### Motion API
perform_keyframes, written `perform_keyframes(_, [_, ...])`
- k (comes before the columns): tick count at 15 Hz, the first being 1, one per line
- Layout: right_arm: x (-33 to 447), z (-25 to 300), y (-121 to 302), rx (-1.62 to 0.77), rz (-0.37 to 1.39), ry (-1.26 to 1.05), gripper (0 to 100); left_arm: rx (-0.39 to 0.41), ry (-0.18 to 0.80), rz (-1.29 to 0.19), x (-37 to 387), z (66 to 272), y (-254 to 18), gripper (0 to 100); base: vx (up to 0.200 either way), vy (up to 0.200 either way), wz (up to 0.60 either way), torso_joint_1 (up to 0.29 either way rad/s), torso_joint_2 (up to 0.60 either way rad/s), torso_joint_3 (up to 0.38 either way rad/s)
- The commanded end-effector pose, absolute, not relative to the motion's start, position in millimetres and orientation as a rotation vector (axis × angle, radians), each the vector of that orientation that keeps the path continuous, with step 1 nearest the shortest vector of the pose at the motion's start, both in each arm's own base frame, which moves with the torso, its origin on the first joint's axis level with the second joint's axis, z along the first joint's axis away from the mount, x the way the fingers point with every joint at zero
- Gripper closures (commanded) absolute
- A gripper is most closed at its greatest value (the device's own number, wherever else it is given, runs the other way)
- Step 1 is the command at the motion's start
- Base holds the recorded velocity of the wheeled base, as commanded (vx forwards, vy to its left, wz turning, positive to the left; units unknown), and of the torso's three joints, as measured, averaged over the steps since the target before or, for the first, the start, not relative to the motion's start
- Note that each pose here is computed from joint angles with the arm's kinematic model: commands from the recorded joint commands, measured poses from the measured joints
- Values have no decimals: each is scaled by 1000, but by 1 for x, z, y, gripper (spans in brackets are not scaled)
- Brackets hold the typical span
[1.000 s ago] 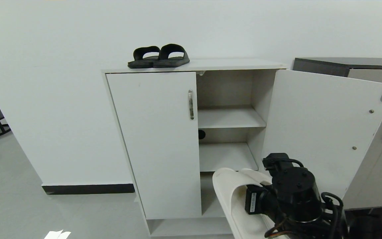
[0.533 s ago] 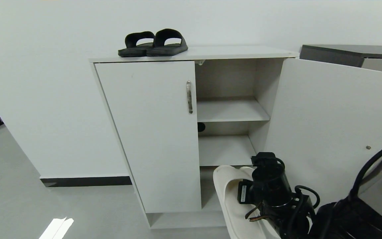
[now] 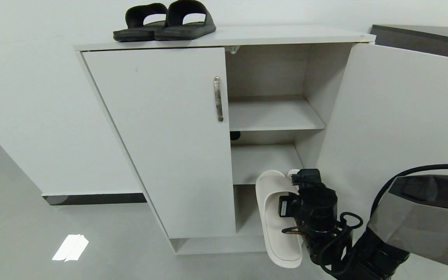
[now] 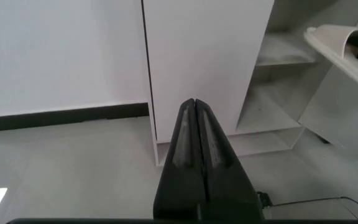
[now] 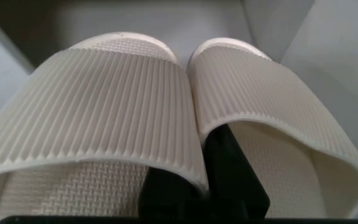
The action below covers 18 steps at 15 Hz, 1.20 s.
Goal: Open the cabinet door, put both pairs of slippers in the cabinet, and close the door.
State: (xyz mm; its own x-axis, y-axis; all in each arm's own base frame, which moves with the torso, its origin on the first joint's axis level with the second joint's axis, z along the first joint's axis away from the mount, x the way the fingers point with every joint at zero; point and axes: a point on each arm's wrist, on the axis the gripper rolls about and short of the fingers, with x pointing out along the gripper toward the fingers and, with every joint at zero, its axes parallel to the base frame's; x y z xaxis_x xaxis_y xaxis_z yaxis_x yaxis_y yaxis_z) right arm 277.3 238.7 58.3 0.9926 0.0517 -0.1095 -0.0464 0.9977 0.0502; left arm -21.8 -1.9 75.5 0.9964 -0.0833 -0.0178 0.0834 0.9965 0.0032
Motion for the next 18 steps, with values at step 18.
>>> perform_keyframes(18, [309, 32, 262, -25, 123, 104, 100, 4, 4, -83, -23, 75, -2, 100, 100, 0, 0, 2, 3, -30])
